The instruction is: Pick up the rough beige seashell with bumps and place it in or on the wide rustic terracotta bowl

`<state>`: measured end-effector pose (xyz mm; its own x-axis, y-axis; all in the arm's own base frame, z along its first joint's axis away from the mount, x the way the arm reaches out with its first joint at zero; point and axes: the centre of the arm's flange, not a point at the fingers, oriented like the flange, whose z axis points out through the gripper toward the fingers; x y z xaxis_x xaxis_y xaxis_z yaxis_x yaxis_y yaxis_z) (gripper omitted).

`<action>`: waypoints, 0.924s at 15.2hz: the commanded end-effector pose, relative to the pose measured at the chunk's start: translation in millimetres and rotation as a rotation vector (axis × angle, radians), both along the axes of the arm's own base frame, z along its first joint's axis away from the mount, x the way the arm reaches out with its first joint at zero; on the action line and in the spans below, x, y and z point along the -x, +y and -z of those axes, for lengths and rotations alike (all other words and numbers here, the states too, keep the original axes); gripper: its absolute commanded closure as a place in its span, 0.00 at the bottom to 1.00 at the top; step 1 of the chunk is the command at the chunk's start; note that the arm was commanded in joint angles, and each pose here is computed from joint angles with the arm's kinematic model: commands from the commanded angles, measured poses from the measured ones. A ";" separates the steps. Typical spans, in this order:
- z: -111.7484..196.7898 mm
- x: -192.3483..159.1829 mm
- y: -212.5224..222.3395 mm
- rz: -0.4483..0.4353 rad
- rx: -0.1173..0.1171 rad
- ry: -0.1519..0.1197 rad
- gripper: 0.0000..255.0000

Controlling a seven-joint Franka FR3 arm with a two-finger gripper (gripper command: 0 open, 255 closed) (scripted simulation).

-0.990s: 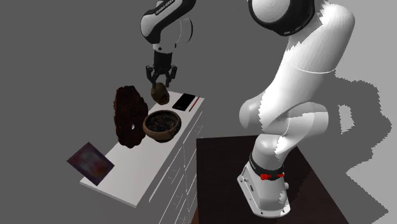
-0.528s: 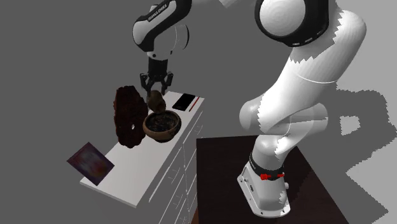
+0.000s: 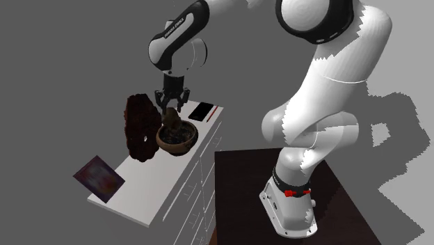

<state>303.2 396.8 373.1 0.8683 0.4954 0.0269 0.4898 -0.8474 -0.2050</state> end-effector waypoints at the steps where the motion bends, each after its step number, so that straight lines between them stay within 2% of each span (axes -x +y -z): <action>1: 11.5 -0.1 -0.6 0.000 -0.001 -0.001 1.00; 6: 37.9 -0.1 -0.6 0.000 -0.001 -0.001 1.00; 14: 39.6 -0.1 -0.6 0.000 -0.001 -0.001 1.00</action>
